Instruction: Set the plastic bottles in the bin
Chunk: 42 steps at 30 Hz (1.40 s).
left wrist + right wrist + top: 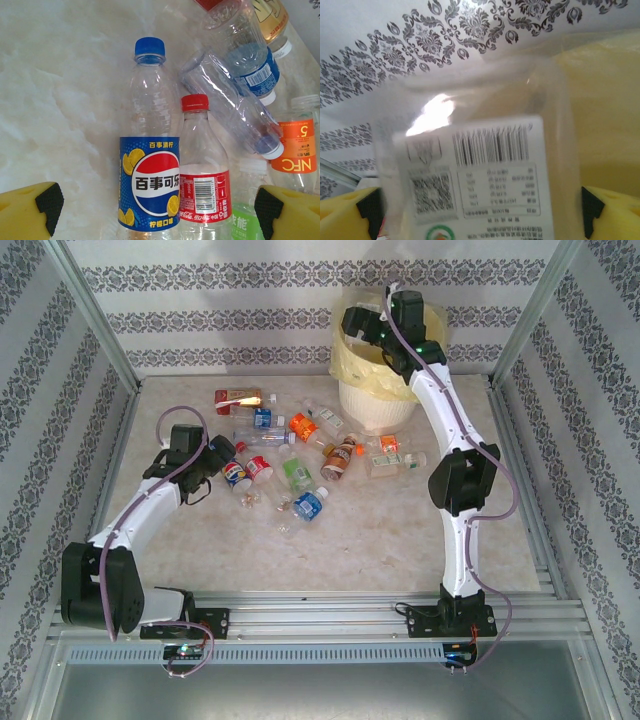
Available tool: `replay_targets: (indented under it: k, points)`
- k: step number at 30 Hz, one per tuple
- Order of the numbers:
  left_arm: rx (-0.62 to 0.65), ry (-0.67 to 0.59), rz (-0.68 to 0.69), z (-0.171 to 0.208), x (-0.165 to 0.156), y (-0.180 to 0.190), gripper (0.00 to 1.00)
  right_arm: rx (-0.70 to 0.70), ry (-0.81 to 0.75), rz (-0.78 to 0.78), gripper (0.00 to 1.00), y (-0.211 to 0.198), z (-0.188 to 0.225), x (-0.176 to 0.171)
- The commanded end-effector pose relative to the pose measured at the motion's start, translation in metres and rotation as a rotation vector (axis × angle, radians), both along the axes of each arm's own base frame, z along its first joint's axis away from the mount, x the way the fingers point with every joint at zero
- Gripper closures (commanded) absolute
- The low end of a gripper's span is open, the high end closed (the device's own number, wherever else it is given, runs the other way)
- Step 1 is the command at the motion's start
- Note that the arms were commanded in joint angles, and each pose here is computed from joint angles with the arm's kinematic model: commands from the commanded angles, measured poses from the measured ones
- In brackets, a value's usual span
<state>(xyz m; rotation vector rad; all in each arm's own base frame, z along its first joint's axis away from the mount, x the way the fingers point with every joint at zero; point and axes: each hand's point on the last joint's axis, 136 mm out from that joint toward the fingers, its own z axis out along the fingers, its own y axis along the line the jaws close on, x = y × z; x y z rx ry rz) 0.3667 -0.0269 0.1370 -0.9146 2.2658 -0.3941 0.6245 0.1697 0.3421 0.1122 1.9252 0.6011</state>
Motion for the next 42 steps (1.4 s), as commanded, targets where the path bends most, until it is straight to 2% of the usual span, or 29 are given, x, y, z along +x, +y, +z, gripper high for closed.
replay_targets:
  k: [1,7,11,22,28,33,36,42]
  points:
    - [-0.004,0.016,-0.018,0.002,0.000,-0.006,0.01,0.056,-0.059,0.030,0.02,0.002,0.029,-0.007]
    - [-0.021,0.027,-0.023,-0.002,0.001,-0.009,0.01,0.047,-0.066,0.028,0.02,-0.002,0.036,-0.015]
    - [-0.034,0.045,-0.046,-0.006,-0.001,-0.017,0.01,0.031,-0.103,0.034,0.02,-0.006,0.057,-0.030]
    - [0.048,0.166,-0.087,-0.034,-0.023,-0.039,0.01,0.003,-0.237,0.100,0.02,-0.014,0.106,-0.115]
    - [0.083,0.152,-0.174,-0.028,-0.031,-0.064,0.01,0.001,-0.294,0.140,0.02,-0.014,0.096,-0.173]
    - [0.127,0.154,-0.170,-0.019,-0.046,-0.082,0.01,-0.036,-0.283,0.152,0.02,-0.009,0.061,-0.215]
    - [0.157,0.112,-0.309,-0.013,-0.051,-0.114,0.01,-0.094,-0.200,0.101,0.02,-0.013,0.023,-0.232]
    - [0.202,0.060,-0.735,-0.023,-0.074,-0.180,0.00,-0.088,-0.056,0.008,0.02,-0.032,-0.034,-0.250]
